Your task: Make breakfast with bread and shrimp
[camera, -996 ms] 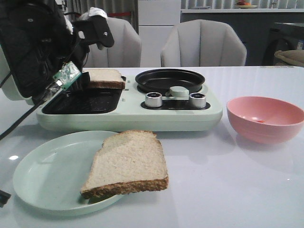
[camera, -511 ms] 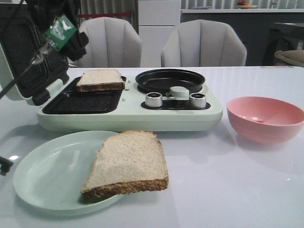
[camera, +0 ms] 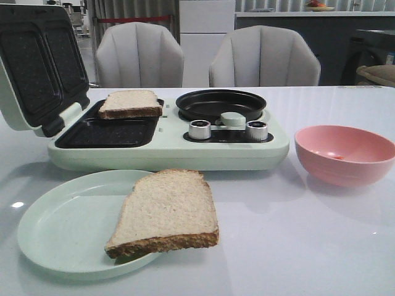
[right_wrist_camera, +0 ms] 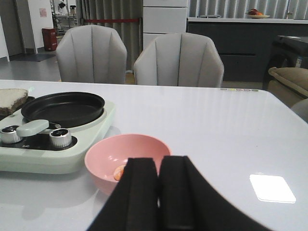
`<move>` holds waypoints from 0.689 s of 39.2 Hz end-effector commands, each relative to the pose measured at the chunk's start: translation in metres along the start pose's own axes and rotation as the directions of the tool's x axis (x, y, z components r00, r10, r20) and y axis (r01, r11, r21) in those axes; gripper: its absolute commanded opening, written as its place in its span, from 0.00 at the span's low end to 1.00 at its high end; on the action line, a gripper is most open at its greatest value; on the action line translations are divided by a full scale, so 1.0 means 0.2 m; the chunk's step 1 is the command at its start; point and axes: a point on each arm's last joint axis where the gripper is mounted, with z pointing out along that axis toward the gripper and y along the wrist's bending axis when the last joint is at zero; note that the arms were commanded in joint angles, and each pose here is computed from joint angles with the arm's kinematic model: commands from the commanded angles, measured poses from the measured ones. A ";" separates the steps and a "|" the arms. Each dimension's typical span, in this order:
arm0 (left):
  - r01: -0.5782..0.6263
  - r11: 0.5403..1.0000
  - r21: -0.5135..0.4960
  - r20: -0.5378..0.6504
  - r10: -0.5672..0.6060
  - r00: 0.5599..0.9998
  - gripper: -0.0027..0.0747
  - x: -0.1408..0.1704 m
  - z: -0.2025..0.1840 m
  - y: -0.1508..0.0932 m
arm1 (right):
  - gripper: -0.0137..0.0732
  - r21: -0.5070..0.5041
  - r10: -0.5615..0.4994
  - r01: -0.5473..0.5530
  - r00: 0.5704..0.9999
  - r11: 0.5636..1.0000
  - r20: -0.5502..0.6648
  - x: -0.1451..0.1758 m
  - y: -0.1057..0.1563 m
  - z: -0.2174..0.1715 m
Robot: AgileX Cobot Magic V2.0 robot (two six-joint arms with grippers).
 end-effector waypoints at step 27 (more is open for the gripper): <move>0.164 0.975 0.152 0.274 -0.201 0.940 0.70 0.75 -0.73 -0.02 | 0.33 0.003 -0.017 0.017 0.993 1.000 0.115 -0.07 0.00 -0.01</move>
